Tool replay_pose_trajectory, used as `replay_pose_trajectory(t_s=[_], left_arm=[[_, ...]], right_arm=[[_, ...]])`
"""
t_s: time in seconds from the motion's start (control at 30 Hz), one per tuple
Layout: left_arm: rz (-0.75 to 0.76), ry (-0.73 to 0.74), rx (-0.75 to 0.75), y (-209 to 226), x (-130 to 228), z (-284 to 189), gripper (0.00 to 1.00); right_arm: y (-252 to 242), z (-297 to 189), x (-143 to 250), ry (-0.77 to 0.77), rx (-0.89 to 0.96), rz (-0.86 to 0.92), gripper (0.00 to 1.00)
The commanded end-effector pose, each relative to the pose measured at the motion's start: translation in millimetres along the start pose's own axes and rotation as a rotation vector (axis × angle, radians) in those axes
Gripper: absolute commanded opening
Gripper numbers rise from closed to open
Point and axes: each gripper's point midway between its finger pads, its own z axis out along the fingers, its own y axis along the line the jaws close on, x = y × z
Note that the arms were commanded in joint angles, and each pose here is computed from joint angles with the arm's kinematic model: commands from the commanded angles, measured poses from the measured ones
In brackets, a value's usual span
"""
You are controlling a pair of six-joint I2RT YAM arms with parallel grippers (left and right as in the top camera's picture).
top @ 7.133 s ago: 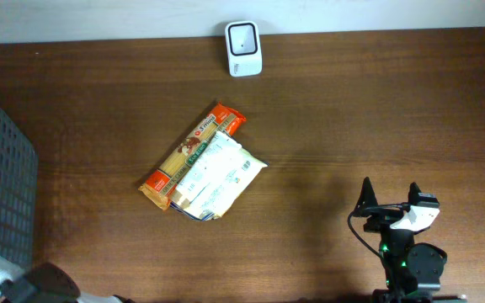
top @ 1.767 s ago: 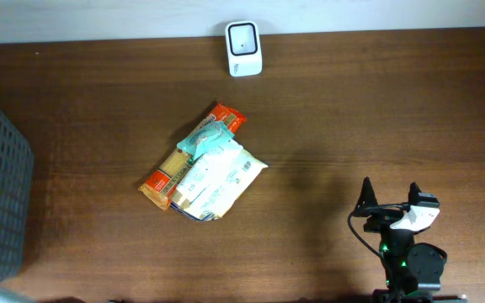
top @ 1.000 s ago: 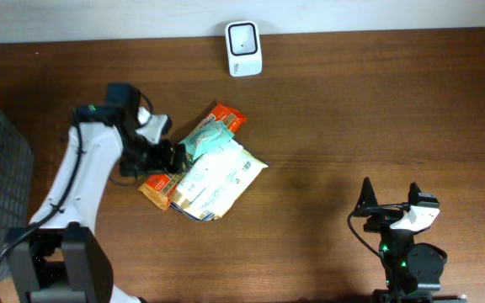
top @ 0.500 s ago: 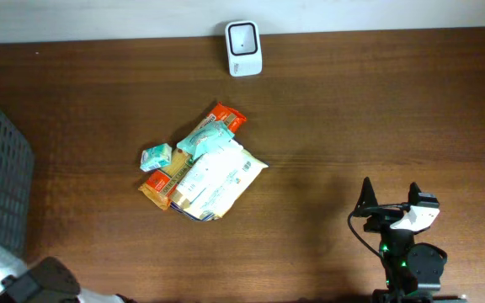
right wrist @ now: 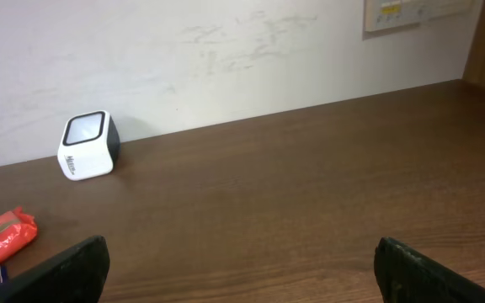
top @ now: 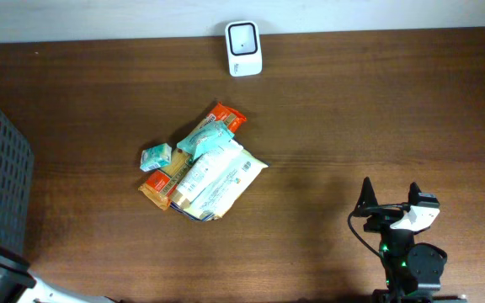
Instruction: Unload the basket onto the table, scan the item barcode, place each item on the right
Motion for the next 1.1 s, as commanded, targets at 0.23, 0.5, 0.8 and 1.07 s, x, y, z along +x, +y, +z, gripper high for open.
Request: replay_pose_trajectory(t_s=[0.23, 0.5, 0.8, 1.07], left_arm=[[0.151, -0.102, -0.020, -1, -1, 60, 0.99], [0.243, -0.132, 0.016, -12, -7, 97, 1.00], [0.249, -0.063, 0.029, -12, 7, 93, 0.11], [0.158, -0.399, 0.710, -106, -70, -141, 0.21]], right_arm=[[-3, 0, 3, 0.001, 0.015, -0.007, 0.99], [-3, 0, 3, 0.001, 0.015, -0.007, 0.98], [-4, 0, 3, 0.001, 0.016, -0.007, 0.99], [-4, 0, 3, 0.001, 0.016, -0.007, 0.99]])
